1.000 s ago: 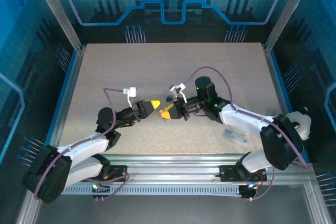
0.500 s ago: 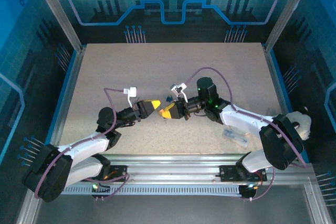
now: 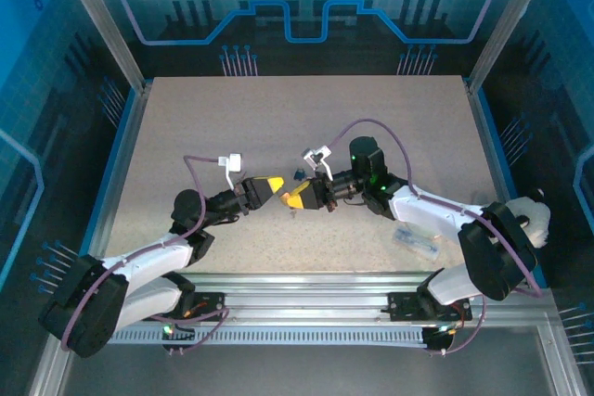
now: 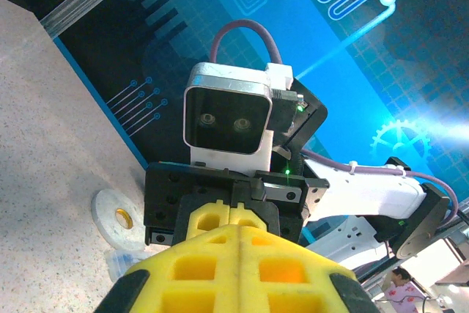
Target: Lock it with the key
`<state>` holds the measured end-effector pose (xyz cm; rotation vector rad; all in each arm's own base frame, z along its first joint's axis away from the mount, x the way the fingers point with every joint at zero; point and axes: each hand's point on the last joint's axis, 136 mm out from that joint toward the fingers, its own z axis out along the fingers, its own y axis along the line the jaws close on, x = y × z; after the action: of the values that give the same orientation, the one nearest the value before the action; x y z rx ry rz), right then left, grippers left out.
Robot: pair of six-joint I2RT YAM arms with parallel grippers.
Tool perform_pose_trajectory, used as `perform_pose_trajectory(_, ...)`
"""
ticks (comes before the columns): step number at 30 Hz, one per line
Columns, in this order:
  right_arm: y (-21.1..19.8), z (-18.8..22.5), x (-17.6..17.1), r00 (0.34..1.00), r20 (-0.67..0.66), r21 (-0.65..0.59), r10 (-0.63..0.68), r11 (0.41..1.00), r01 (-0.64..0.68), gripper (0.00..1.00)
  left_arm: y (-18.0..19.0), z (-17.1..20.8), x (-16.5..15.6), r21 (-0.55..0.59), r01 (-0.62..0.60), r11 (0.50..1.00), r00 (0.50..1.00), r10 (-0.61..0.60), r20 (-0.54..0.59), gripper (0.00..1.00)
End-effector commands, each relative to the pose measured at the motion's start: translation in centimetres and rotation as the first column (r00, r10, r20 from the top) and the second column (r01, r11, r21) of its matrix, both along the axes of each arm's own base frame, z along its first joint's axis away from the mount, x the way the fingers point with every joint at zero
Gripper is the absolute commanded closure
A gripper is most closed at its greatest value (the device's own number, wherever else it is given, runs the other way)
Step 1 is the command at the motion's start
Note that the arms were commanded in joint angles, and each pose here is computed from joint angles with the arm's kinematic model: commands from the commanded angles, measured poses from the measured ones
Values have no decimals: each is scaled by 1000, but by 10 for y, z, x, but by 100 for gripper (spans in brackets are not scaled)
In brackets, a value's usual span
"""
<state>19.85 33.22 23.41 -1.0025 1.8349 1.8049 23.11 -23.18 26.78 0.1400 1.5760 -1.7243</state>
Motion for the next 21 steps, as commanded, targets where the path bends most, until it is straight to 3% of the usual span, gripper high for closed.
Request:
perform_pose_trajectory(1,-8,3,13,998,13,11,-54,999,53,100,0,9,-11,-15,37,999,998,-37,42,100)
perform_pose_trajectory(21,-10,3,19,997,4,21,-77,997,77,100,-1,6,-12,-9,44,999,998,-43,37,100)
